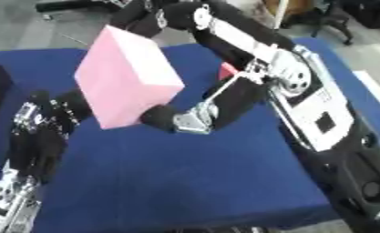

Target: Pick up the objects with one hand, pass them to the other hand, and then place them into the box on the other side of the table.

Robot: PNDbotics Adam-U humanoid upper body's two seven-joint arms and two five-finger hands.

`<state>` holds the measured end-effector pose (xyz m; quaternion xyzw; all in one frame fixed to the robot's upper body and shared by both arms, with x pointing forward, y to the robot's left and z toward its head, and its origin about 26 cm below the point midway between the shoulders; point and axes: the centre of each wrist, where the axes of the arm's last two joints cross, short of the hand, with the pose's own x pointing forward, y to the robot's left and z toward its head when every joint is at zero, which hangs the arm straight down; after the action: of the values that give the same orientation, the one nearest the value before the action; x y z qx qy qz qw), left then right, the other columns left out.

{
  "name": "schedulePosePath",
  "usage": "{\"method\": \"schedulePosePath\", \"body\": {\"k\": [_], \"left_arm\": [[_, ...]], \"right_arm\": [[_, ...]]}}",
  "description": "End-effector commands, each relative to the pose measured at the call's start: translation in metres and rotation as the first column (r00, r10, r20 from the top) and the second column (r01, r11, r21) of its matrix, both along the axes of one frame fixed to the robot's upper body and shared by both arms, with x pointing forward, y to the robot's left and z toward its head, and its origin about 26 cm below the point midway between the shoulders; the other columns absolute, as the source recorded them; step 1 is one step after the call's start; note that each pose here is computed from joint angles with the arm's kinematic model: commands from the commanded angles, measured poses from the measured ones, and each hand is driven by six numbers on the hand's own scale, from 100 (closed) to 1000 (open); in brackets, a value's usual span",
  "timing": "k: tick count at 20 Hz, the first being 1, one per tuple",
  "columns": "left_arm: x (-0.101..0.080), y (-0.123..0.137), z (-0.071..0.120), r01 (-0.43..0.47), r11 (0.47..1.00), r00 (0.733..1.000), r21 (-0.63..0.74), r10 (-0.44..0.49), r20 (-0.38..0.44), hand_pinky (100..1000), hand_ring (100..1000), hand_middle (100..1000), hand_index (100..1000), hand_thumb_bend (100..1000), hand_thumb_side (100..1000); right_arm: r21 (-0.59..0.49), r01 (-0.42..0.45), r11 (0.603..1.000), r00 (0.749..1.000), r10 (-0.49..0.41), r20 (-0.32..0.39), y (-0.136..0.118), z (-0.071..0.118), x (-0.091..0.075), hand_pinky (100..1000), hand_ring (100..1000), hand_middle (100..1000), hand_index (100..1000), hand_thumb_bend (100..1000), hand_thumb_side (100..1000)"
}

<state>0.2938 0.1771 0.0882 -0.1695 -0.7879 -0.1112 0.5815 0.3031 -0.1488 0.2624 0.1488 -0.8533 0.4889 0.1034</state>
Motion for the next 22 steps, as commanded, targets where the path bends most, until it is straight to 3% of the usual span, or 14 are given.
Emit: {"method": "schedulePosePath", "body": {"k": [1, 14, 19, 22], "left_arm": [[0.002, -0.004, 0.008, 0.007, 1.000, 0.999, 0.004, -0.007, 0.032, 942, 770, 651, 829, 188, 1000], [0.003, -0.010, 0.013, 0.036, 0.999, 0.999, -0.017, -0.035, 0.040, 940, 762, 609, 815, 175, 995], [0.004, -0.013, 0.015, 0.070, 0.997, 0.996, -0.014, -0.069, 0.058, 943, 762, 591, 798, 234, 919], [0.004, -0.016, 0.018, 0.114, 0.993, 0.990, 0.006, -0.114, 0.083, 943, 761, 579, 778, 235, 926]], "right_arm": [[0.001, -0.007, 1.000, 1.000, 0.007, 0.016, 0.002, 0.007, -0.005, 831, 878, 760, 515, 361, 338], [-0.041, 0.076, 0.996, 0.997, -0.077, -0.031, 0.006, -0.007, 0.004, 832, 885, 759, 512, 378, 322], [-0.065, 0.104, 0.992, 0.994, -0.107, -0.036, 0.009, -0.010, 0.006, 827, 887, 754, 512, 388, 313], [-0.077, 0.129, 0.989, 0.990, -0.132, -0.041, 0.011, -0.012, 0.007, 823, 885, 750, 511, 393, 307]]}}
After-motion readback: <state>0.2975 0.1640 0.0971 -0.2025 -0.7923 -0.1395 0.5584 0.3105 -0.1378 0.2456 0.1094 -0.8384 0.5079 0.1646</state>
